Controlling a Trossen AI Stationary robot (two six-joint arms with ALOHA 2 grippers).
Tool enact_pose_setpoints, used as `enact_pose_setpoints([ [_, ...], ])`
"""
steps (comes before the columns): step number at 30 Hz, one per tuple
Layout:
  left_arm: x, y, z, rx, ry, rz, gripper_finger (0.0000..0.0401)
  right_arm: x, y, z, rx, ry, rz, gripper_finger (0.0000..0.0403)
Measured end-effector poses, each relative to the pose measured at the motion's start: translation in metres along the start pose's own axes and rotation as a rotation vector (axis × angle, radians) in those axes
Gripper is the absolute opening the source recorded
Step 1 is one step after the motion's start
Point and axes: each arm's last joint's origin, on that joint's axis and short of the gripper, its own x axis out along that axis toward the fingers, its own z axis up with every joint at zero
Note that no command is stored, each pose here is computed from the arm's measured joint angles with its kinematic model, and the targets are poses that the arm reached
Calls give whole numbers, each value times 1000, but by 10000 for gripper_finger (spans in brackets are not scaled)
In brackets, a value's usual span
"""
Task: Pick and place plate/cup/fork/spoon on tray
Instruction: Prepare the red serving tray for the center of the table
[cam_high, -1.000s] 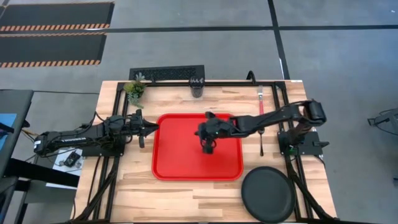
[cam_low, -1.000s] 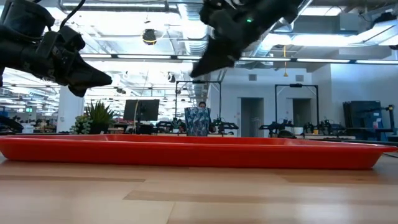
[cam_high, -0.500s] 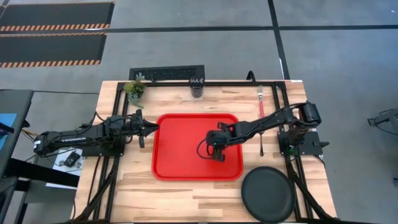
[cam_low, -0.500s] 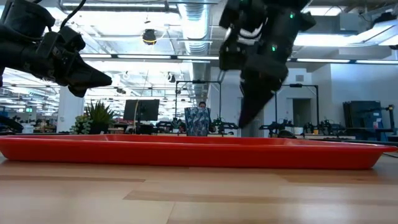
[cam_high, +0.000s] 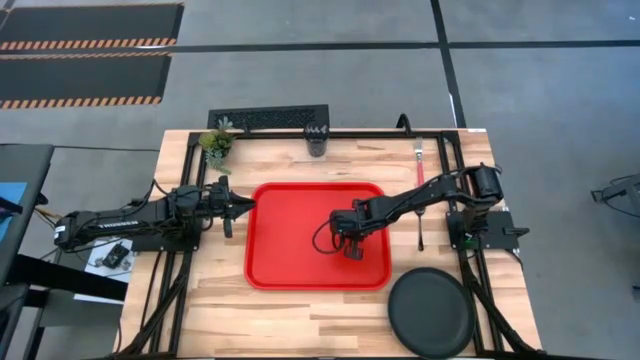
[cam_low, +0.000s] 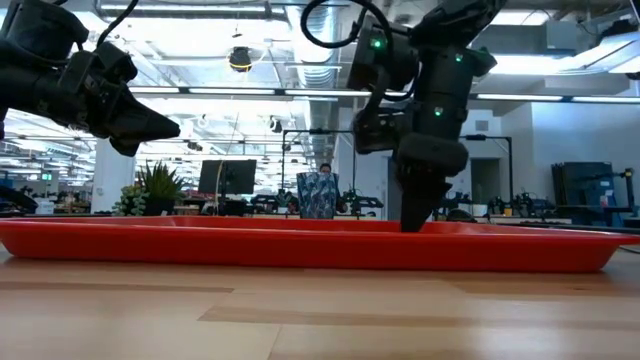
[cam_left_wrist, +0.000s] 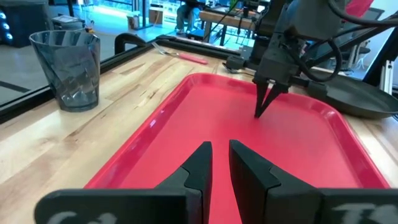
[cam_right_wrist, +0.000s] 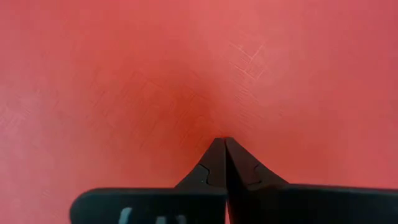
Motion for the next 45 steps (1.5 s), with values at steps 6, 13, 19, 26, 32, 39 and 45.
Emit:
enact_pose_setpoints([
  [6,0,0,0,0,0,0,43,0,0,-1,4,8,-2,6],
  [13,0,0,0,-2,0,0,43,0,-2,-1,-9,8,-8,7],
  [19,0,0,0,-5,0,0,43,1,-7,1,-2,5,-20,7],
  [26,0,0,0,-4,0,0,43,1,-7,2,0,-5,-23,7],
  [32,0,0,0,-4,0,0,43,1,-7,3,0,-25,-22,7],
  [39,0,0,0,-4,0,0,43,0,-7,5,1,-32,-28,19],
  [45,0,0,0,-4,0,0,43,-4,-6,9,1,-34,-28,15],
])
